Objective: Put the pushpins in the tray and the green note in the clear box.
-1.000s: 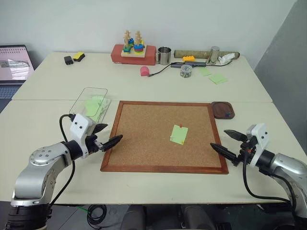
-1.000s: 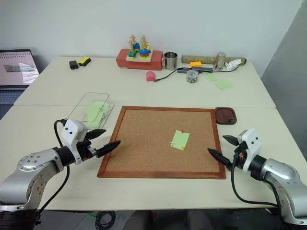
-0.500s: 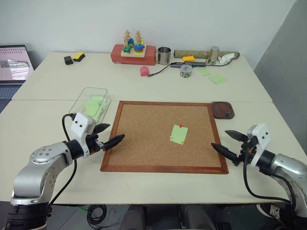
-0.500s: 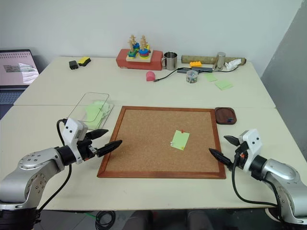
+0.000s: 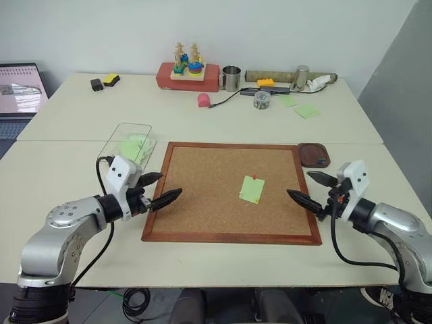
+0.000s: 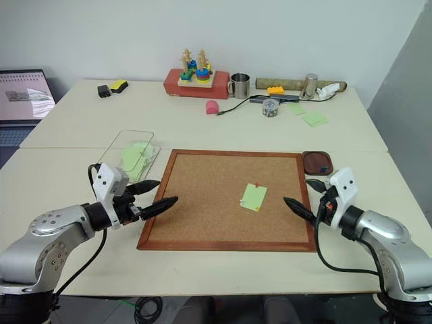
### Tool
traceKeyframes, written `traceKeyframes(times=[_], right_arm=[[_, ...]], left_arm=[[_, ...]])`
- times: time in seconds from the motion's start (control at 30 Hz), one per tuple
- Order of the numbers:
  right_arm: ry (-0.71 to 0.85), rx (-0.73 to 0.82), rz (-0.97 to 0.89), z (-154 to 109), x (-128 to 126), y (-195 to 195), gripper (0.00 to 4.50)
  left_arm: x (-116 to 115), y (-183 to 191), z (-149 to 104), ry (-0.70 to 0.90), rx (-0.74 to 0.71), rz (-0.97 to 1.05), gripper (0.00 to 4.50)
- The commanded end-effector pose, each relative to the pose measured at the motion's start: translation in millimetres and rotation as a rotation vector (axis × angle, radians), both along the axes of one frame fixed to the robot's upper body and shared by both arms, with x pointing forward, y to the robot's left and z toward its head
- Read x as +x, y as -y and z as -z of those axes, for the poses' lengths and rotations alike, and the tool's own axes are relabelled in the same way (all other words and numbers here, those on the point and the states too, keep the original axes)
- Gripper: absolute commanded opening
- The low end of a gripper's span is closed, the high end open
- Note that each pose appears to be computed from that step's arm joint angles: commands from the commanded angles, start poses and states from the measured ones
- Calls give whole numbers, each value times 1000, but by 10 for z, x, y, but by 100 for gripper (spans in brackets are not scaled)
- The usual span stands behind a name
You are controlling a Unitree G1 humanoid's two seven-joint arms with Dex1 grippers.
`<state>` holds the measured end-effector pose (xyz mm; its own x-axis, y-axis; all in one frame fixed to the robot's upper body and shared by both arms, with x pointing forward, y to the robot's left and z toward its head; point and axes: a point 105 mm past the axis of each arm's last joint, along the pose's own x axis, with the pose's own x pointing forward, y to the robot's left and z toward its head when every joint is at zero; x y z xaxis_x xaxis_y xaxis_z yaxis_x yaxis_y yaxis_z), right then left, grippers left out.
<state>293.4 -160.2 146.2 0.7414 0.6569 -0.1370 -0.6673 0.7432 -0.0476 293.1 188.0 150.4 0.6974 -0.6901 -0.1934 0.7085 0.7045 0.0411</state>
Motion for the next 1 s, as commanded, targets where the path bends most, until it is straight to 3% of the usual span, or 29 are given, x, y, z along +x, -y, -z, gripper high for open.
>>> traceKeyframes(times=[0.03,0.2,0.57,0.73,1.0], right_arm=[[41,-38,-9,-40,137,-132,450],[45,-33,-4,-1,312,-250,450],[-31,-3,-33,307,442,-586,450],[-24,16,-43,302,530,-724,450],[-46,-15,-60,446,606,-859,450]], left_arm=[[-21,294,-50,41,-5,100,312],[14,512,87,40,8,139,212],[109,798,264,9,-16,174,5],[154,788,345,-4,8,176,1],[165,732,727,-126,108,145,1]])
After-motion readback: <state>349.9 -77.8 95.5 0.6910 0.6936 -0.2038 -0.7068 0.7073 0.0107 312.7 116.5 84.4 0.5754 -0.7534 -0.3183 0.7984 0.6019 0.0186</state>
